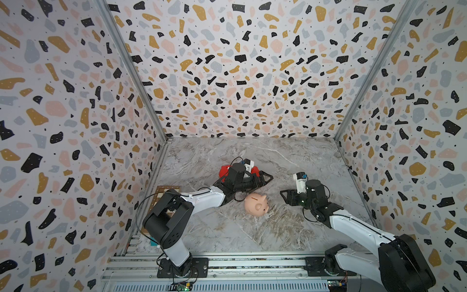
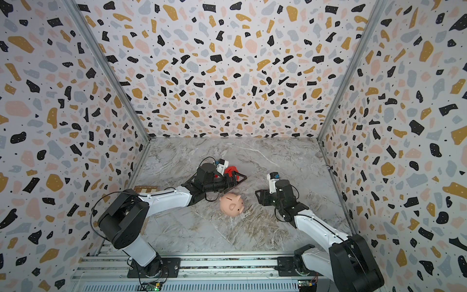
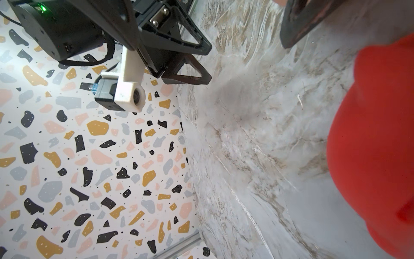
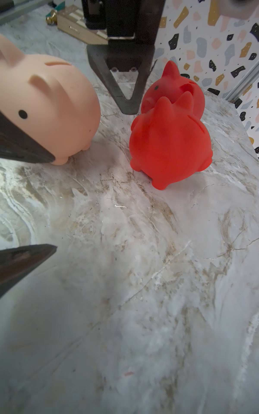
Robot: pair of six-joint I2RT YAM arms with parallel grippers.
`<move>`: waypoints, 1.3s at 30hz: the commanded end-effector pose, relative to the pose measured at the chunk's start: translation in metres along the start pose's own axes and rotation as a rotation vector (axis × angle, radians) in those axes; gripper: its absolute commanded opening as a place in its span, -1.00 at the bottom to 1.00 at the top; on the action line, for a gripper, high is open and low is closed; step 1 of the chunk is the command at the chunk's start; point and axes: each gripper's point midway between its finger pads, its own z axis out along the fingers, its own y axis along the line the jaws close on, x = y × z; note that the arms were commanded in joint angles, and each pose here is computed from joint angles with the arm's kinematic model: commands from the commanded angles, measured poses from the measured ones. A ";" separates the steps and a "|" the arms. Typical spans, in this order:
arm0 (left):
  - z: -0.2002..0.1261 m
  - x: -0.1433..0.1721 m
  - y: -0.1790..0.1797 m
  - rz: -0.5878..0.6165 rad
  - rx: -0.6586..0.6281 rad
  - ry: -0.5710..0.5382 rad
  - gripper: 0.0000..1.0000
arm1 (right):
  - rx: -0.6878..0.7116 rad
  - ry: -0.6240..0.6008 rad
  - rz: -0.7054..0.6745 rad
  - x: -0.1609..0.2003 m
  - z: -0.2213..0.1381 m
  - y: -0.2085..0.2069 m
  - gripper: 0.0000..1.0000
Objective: Open piggy banks
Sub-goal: Move the piggy bank to the center of the board, then adjust the piggy bank at the center of the board.
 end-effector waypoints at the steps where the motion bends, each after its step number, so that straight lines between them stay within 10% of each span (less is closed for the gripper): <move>1: -0.023 0.004 -0.001 0.125 -0.075 0.004 0.98 | -0.046 0.006 -0.015 0.003 0.004 0.013 -0.01; 8: -0.088 0.040 0.027 0.220 -0.278 0.059 0.95 | -0.064 0.025 -0.107 0.008 0.024 0.036 -0.02; 19: -0.120 0.105 0.083 0.164 -0.397 0.231 -1.00 | -0.111 0.105 -0.177 0.031 0.042 0.055 -0.15; 39: -0.033 0.038 0.075 0.243 -0.363 0.148 -0.62 | -0.142 0.127 -0.194 0.056 0.016 0.069 -0.15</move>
